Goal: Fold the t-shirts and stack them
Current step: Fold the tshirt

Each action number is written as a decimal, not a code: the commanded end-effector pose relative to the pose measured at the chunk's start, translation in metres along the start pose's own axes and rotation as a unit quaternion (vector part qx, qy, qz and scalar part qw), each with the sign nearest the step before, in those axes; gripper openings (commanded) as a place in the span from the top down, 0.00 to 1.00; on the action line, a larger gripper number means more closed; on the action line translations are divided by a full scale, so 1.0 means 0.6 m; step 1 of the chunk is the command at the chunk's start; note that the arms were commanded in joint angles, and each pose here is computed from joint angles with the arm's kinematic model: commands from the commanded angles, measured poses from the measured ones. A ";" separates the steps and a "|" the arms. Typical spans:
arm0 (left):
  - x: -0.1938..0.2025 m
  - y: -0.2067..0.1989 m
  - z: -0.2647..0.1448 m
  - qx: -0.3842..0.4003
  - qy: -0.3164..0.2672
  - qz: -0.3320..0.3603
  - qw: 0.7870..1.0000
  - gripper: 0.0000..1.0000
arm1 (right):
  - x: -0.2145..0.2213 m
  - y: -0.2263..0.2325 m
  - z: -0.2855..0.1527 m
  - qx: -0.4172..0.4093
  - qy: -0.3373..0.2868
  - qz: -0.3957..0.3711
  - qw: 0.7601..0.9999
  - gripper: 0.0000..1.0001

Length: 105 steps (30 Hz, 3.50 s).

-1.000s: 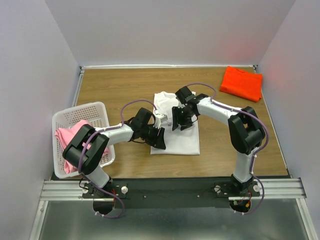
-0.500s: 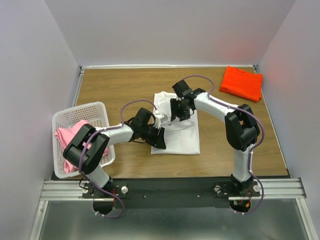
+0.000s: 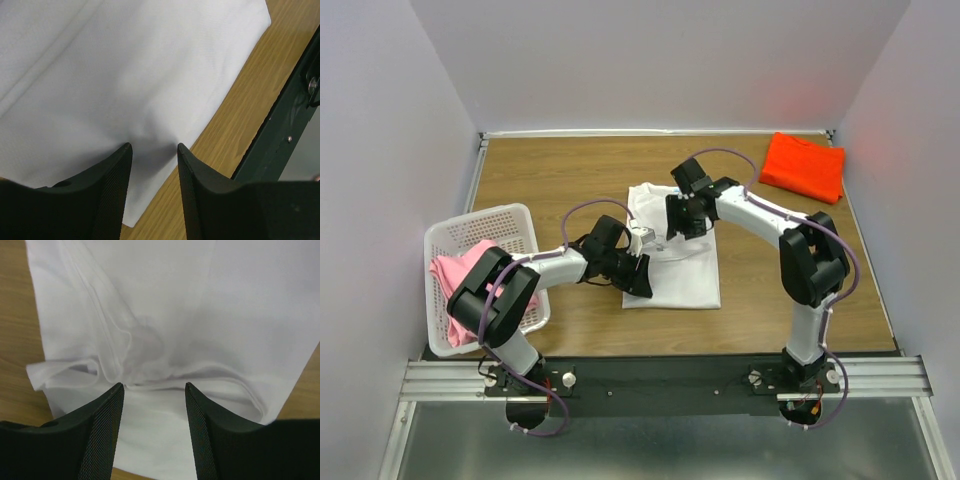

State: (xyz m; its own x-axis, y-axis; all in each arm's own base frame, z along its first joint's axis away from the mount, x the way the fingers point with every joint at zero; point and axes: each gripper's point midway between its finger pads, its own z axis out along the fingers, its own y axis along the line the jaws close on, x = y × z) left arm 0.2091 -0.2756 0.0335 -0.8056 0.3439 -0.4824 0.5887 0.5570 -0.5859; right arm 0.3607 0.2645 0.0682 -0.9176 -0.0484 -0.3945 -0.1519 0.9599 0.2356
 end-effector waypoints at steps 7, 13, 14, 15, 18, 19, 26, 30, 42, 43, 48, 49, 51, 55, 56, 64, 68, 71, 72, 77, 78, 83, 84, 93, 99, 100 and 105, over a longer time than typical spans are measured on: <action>0.034 0.026 0.005 -0.038 0.033 -0.012 0.999 0.50 | 0.094 0.027 -0.064 -0.026 0.022 -0.038 0.999 0.40; 0.035 0.025 0.006 -0.035 0.034 -0.011 0.999 0.50 | 0.127 0.022 -0.034 -0.021 0.061 -0.026 0.998 0.40; 0.034 0.024 0.006 -0.034 0.033 -0.009 0.999 0.50 | 0.128 0.020 -0.027 -0.019 0.062 -0.024 0.998 0.40; 0.034 0.024 0.005 -0.034 0.033 -0.010 0.999 0.50 | 0.127 0.023 -0.017 -0.022 0.062 -0.021 0.998 0.40; 0.034 0.023 0.005 -0.033 0.033 -0.009 0.999 0.50 | 0.119 0.035 -0.005 -0.033 0.058 -0.016 0.998 0.40; 0.032 0.023 0.005 -0.034 0.032 -0.009 0.999 0.50 | 0.119 0.038 0.002 -0.036 0.063 -0.013 0.997 0.40; 0.033 0.022 0.006 -0.031 0.032 -0.007 0.999 0.50 | 0.122 0.036 0.037 -0.028 0.074 -0.011 0.997 0.40; 0.033 0.023 0.007 -0.030 0.033 -0.005 0.999 0.50 | 0.113 0.021 0.050 0.004 0.060 -0.001 0.998 0.40; 0.027 0.026 0.013 -0.029 0.042 0.003 0.999 0.50 | 0.013 0.001 0.063 0.071 -0.036 0.009 0.997 0.39; 0.029 0.026 0.014 -0.029 0.044 0.004 0.999 0.50 | 0.008 0.000 0.065 0.073 -0.039 0.009 0.997 0.39; 0.029 0.028 0.013 -0.033 0.045 0.003 0.998 0.50 | -0.030 -0.004 0.067 0.075 -0.059 0.022 0.995 0.39; 0.027 0.028 0.013 -0.033 0.044 0.004 0.998 0.50 | -0.035 -0.006 0.068 0.075 -0.061 0.024 0.995 0.39; 0.026 0.031 0.013 -0.037 0.044 0.003 0.998 0.50 | -0.048 -0.008 0.064 0.075 -0.069 0.029 0.994 0.39; 0.021 0.031 0.012 -0.040 0.042 0.008 0.998 0.50 | -0.087 -0.018 0.045 0.074 -0.094 0.045 0.992 0.37; 0.022 0.032 0.013 -0.041 0.045 0.008 0.998 0.50 | -0.091 -0.018 0.041 0.072 -0.098 0.046 0.992 0.37; -0.015 0.033 0.000 -0.063 0.027 0.026 0.997 0.50 | -0.117 -0.036 -0.028 0.070 -0.133 0.034 0.988 0.33; -0.055 0.018 -0.016 -0.071 0.010 0.036 0.997 0.50 | -0.066 -0.063 -0.069 0.065 -0.124 0.044 0.989 0.31; -0.095 0.003 -0.034 -0.077 -0.014 0.046 0.996 0.49 | -0.021 -0.074 -0.078 0.045 -0.095 0.046 0.993 0.30; -0.112 -0.003 -0.040 -0.079 -0.025 0.048 0.995 0.49 | 0.010 -0.087 -0.080 0.045 -0.080 0.045 0.995 0.30; -0.136 -0.008 -0.070 -0.110 -0.047 0.039 0.992 0.48 | 0.099 -0.086 -0.080 0.004 -0.021 0.038 0.999 0.30; -0.136 -0.004 -0.075 -0.118 -0.049 0.032 0.991 0.48 | 0.111 -0.087 -0.080 0.001 -0.013 0.038 0.999 0.30; -0.106 0.024 -0.095 -0.167 -0.053 -0.025 0.984 0.48 | 0.171 -0.106 -0.082 0.002 0.017 0.046 0.999 0.30; -0.088 0.034 -0.096 -0.173 -0.046 -0.038 0.983 0.48 | 0.178 -0.109 -0.083 0.004 0.020 0.052 0.998 0.30; -0.034 0.058 -0.127 -0.194 -0.058 -0.099 0.974 0.42 | 0.243 -0.132 -0.073 0.021 0.063 0.073 0.995 0.33; -0.015 0.055 -0.128 -0.179 -0.053 -0.107 0.976 0.41 | 0.266 -0.139 -0.064 0.026 0.084 0.078 0.993 0.45; -0.010 0.056 -0.126 -0.178 -0.050 -0.110 0.977 0.41 | 0.269 -0.140 -0.063 0.026 0.087 0.079 0.993 0.48; 0.007 0.053 -0.120 -0.166 -0.042 -0.118 0.978 0.41 | 0.290 -0.148 -0.057 0.033 0.105 0.083 0.990 0.59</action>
State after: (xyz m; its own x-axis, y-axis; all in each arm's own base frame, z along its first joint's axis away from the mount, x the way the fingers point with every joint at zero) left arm 0.2246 -0.1991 0.0560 -0.8989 0.1348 -0.4168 0.3201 0.8517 -0.4148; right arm 0.2156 0.1647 0.0197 -0.9741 0.0612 -0.2176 0.0097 0.9731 0.2301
